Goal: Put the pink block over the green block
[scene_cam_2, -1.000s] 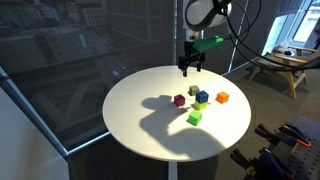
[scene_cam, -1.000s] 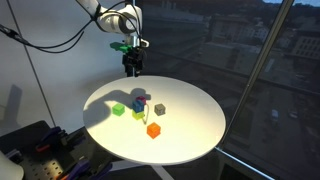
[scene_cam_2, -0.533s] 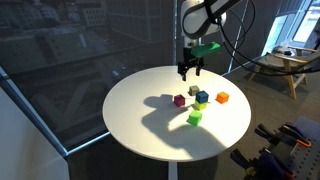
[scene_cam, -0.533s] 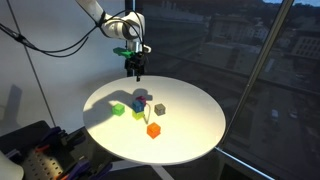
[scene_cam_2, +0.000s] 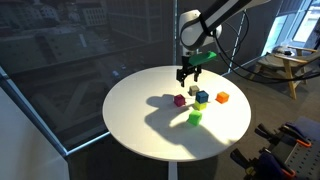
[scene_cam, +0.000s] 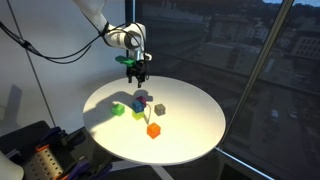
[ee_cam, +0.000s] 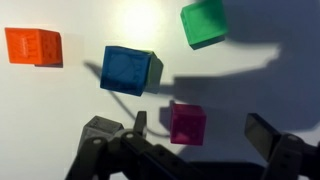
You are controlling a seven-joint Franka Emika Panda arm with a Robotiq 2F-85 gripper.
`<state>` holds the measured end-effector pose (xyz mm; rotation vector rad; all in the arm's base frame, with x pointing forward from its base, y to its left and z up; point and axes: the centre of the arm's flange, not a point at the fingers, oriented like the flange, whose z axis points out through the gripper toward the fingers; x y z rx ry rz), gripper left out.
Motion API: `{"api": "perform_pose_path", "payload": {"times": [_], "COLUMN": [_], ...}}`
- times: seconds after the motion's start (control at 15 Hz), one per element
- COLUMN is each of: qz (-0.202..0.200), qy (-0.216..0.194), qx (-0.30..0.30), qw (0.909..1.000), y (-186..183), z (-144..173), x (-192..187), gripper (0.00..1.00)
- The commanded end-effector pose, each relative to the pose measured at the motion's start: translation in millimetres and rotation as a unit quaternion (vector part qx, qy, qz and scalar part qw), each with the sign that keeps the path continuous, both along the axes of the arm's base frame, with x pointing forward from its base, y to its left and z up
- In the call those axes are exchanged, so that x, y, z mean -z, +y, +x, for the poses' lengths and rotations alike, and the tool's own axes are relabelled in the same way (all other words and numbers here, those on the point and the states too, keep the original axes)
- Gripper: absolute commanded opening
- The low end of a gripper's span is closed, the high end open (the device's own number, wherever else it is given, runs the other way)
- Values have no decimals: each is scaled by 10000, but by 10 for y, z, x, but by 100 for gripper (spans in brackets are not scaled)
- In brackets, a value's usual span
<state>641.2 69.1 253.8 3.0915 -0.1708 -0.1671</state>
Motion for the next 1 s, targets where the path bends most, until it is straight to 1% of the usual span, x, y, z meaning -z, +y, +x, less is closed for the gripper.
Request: {"api": "perform_pose_path", "payload": {"times": [0.0, 0.07, 0.13, 0.93], "qz": [-106, -117, -13, -21], "qy": [-45, -32, 35, 38], "qx": [-23, -45, -12, -22], "qw": [9999, 9999, 10000, 10000], "y": [21, 32, 14, 26], "z": [111, 103, 12, 23], "x": [96, 106, 119, 139], "gripper": [100, 100, 100, 100]}}
